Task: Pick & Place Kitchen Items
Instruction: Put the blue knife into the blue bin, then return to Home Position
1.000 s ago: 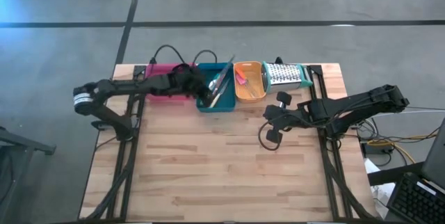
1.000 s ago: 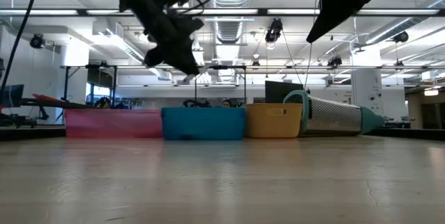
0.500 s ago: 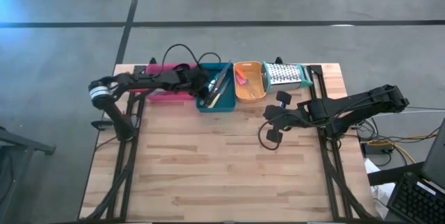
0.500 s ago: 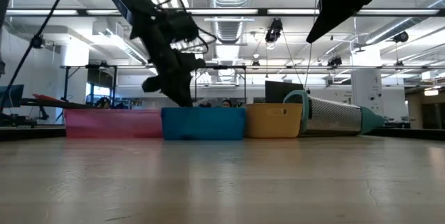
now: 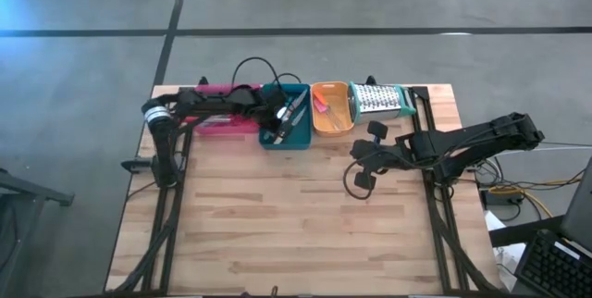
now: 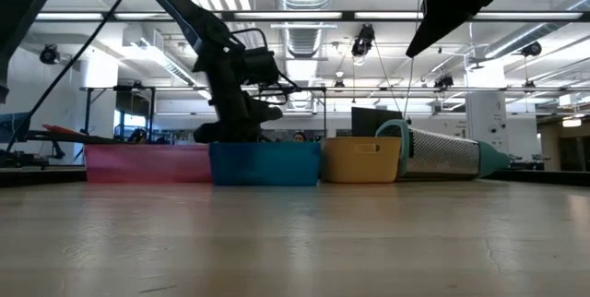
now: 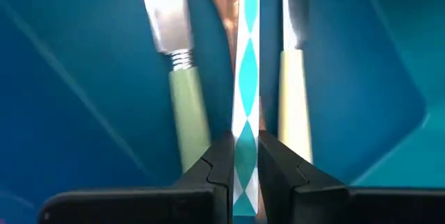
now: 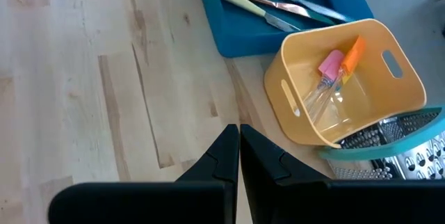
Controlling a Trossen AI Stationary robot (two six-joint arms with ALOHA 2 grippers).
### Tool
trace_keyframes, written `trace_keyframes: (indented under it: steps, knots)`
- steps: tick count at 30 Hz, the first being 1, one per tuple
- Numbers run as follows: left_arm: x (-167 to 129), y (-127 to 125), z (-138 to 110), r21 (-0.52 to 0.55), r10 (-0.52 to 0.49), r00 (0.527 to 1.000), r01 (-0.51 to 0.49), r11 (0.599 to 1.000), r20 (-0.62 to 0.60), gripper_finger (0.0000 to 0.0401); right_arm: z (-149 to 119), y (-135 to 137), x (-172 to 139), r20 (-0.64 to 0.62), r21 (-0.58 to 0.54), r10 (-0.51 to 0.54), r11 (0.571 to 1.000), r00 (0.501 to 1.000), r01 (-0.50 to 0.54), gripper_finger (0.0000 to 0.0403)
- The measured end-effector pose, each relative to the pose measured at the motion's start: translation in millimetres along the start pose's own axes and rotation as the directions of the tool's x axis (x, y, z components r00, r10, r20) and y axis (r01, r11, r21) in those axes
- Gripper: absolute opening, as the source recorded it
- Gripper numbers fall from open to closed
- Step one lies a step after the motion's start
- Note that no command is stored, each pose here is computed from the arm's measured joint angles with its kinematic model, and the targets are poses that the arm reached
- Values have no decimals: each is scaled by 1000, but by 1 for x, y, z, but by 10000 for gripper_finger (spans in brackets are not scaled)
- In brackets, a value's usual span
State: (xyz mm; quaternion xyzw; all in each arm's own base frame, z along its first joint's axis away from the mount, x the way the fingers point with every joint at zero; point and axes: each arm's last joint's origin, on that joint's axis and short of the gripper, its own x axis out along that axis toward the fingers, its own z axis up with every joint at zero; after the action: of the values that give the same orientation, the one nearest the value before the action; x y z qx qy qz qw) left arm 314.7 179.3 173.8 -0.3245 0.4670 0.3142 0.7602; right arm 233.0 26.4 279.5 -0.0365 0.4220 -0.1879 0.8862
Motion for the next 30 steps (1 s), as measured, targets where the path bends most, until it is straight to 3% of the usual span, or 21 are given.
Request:
trace_keyframes:
  steps: [5,12,16,22,26,30]
  knots:
    - [-1,-5,9,13,-43,999,43,999,-1,51,-1,0,0,-2,-1,0,1000,1000,0,8]
    - [-21,-10,16,35,-56,998,55,998,25,195,-1,0,1,-5,-3,-1,1000,1000,1,8]
    - [-33,-11,17,32,-61,998,61,998,-5,249,-1,0,1,-4,-3,0,1000,1000,0,8]
    - [-69,-26,10,71,-154,988,155,985,-29,264,-1,1,1,1,5,1,1000,1000,-1,8]
    - [-99,-53,-7,222,-203,978,186,957,53,265,2,1,1,29,57,13,998,999,-15,8]
    - [-130,-86,-41,389,-228,960,150,909,162,264,6,5,-1,75,66,36,997,997,-41,8]
